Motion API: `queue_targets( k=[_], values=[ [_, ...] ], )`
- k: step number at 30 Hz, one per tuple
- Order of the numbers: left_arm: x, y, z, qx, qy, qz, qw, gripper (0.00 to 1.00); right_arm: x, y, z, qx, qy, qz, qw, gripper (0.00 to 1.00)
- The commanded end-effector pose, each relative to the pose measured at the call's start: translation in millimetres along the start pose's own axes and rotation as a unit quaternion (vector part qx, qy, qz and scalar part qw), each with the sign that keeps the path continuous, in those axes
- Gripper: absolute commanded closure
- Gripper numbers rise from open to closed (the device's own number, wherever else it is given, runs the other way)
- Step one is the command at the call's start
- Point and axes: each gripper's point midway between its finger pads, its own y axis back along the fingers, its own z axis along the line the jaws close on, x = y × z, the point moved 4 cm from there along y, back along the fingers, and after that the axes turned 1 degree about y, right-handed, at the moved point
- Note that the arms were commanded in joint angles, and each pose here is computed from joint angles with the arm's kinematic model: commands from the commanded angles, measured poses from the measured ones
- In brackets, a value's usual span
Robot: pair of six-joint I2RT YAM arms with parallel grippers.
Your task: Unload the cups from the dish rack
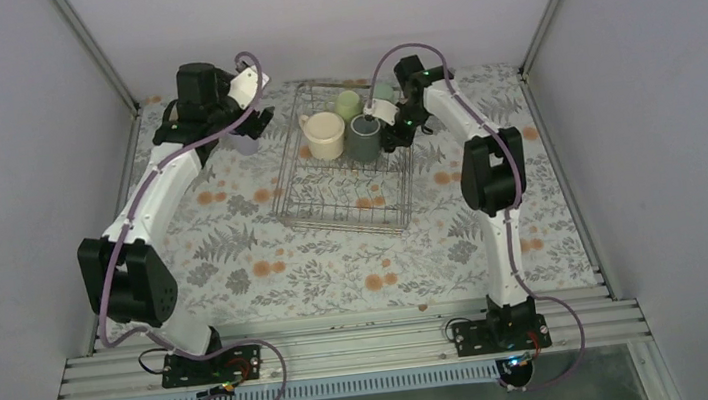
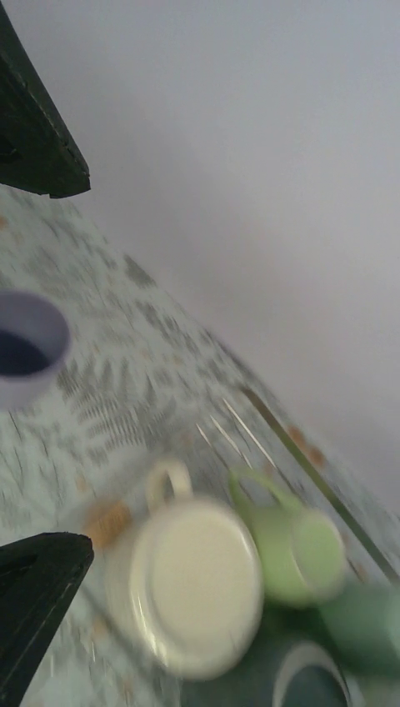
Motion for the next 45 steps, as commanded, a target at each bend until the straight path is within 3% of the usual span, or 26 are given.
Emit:
queue_targets(
  k=[1, 6, 10, 14, 16, 19, 22, 27, 38, 45],
  values=[
    [-47.2, 42.8, -40.5, 0.167, 0.063, -0.145, 0.973, 0.00, -40.7, 87.0, 17.7, 0.030, 0.008, -0.099, 0.995, 0.96],
    [-62.3, 68.4, -83.8, 0.375, 0.104, -0.193, 0.901, 0.00, -65.0, 157.3, 33.5, 0.081, 0.019, -0.169, 0.982, 0.96],
    [-55.7, 72.3, -103.0, 0.451, 0.132, -0.204, 0.859, 0.00, -83.1, 202.3, 43.1, 0.103, 0.003, -0.223, 0.969, 0.96],
    [-48.6, 64.0, -100.1, 0.373, 0.124, -0.232, 0.890, 0.00, -101.0, 228.6, 49.8, 0.060, -0.038, -0.288, 0.955, 0.97],
    [-50.8, 61.6, -98.8, 0.283, 0.075, -0.266, 0.918, 0.00, -110.1, 237.0, 59.7, 0.015, -0.044, -0.317, 0.947, 0.97],
    [-51.1, 47.8, -90.4, 0.164, 0.043, -0.262, 0.950, 0.00, -116.8, 240.3, 72.6, -0.050, -0.048, -0.336, 0.939, 0.97],
    [-54.7, 41.5, -72.0, 0.072, 0.037, -0.275, 0.958, 0.00, -117.7, 239.5, 88.0, -0.116, -0.045, -0.349, 0.929, 0.97],
    [-61.3, 39.5, -55.8, -0.041, 0.008, -0.309, 0.950, 0.00, -110.8, 229.2, 107.1, -0.210, -0.055, -0.348, 0.912, 0.97],
    [-73.1, 52.1, -103.9, 0.070, -0.020, -0.400, 0.914, 0.00, -100.0, 204.2, 121.8, -0.330, -0.101, -0.360, 0.867, 0.97],
    [-73.2, 63.4, -115.7, 0.020, -0.058, -0.460, 0.886, 0.00, -96.9, 183.0, 137.6, -0.387, -0.125, -0.350, 0.844, 0.97]
  ],
)
